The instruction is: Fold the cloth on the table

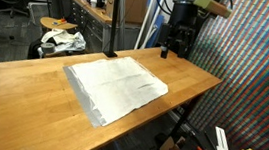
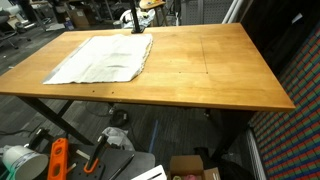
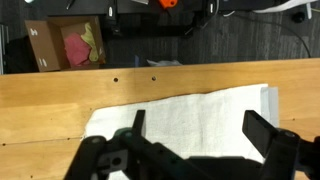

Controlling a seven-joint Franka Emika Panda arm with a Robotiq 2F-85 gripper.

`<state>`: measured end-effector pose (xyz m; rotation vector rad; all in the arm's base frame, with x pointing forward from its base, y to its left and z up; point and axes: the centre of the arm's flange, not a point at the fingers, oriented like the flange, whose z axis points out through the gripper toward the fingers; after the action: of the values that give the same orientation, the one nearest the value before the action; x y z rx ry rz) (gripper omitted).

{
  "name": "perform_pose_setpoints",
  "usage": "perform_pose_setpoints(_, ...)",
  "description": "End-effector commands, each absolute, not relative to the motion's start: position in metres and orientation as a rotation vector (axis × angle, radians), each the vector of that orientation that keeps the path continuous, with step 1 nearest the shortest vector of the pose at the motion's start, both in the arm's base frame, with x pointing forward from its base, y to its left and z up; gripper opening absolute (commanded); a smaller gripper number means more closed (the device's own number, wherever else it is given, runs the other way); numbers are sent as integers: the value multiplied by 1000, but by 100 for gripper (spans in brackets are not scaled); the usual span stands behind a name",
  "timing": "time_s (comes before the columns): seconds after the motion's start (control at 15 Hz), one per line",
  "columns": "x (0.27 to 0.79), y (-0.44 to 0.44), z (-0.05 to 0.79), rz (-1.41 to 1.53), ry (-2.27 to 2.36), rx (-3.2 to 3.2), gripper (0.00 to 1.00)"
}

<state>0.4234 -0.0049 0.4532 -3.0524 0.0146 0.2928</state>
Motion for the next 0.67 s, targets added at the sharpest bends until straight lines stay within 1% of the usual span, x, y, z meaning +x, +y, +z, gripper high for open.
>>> perform_pose_setpoints(0.0,466,-24,421,233,104,-3010,100)
perform_pose_setpoints(0.27,490,-54,381,269,179,-3009,100)
perform_pose_setpoints(0.6,489,-90,339,276,256,-2999,100)
